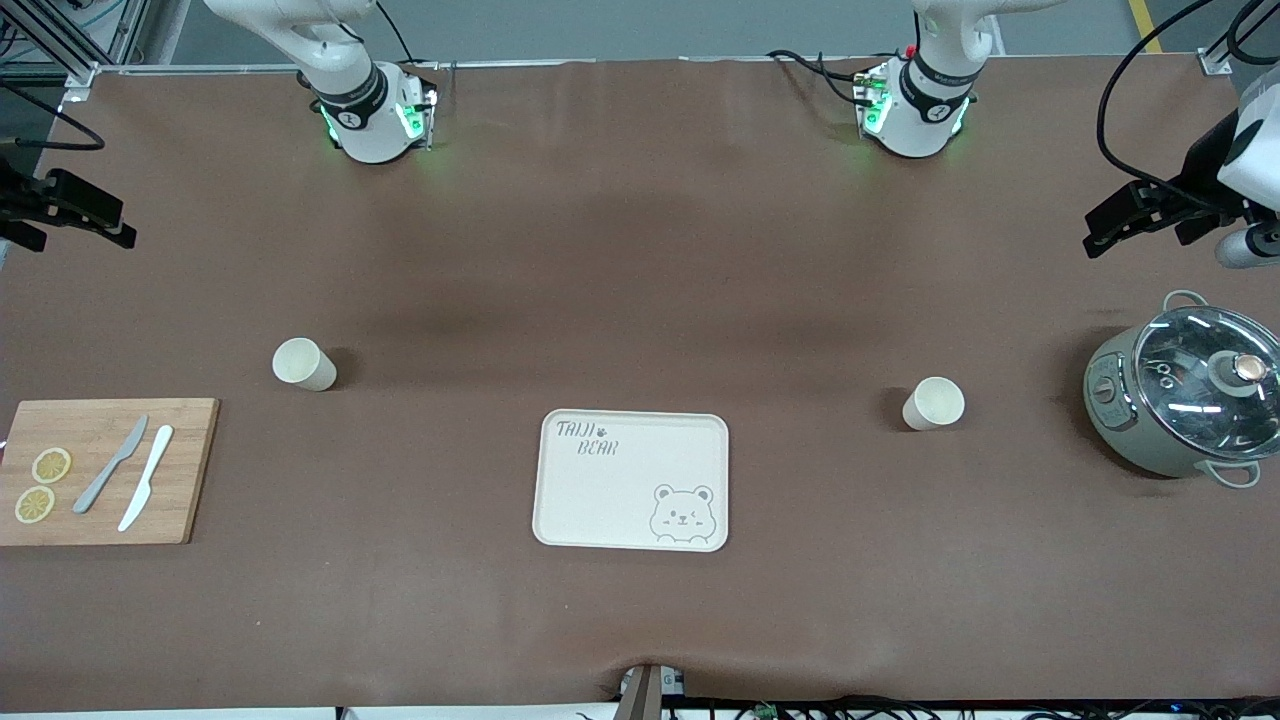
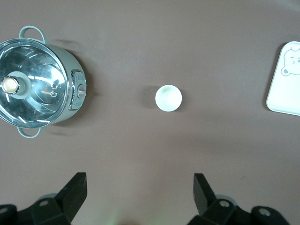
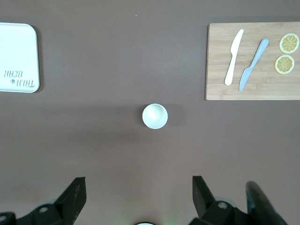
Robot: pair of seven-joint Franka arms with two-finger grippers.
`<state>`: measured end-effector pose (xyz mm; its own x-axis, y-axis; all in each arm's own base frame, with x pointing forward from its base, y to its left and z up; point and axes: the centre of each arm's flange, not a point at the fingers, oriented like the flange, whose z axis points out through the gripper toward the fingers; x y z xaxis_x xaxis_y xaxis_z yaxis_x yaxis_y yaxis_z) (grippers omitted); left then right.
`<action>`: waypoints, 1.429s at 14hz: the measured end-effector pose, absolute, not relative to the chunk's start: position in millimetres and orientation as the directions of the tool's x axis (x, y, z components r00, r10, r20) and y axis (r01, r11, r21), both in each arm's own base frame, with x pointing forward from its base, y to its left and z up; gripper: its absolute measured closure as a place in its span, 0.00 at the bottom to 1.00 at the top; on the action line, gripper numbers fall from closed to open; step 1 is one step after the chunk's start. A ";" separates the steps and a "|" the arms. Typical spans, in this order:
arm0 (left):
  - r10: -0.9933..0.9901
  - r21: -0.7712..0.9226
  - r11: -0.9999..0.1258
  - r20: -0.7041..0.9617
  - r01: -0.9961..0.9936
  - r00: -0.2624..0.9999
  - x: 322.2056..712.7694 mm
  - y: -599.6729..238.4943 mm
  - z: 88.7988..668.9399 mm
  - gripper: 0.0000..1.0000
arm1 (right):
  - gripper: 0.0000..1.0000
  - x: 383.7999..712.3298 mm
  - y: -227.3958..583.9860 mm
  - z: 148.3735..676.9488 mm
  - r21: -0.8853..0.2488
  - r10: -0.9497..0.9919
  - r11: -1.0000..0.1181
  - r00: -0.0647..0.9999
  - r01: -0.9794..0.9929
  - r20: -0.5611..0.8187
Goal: Place white IKEA cup upright on tray with both arms
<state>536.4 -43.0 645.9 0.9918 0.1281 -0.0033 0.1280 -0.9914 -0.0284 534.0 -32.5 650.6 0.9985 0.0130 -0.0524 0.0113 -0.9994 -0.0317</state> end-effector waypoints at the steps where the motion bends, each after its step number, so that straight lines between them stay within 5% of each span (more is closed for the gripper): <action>1: 0.126 -0.028 -0.992 -0.003 0.125 0.992 536.5 -43.0 646.1 0.00 | 0.00 534.0 -32.5 650.6 -0.032 0.013 -0.999 0.999 0.011 -0.053; 20: 0.167 -0.018 -0.986 0.043 0.168 0.985 548.5 -26.0 635.1 0.00 | 0.00 533.9 -34.0 650.4 -0.031 0.010 -0.999 0.999 0.009 -0.053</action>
<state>548.5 -26.0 635.1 0.9851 0.1666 0.0427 0.1675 -0.9857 -0.0184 533.9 -34.0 650.4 0.9985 0.0103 -0.0529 0.0087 -0.9995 -0.0310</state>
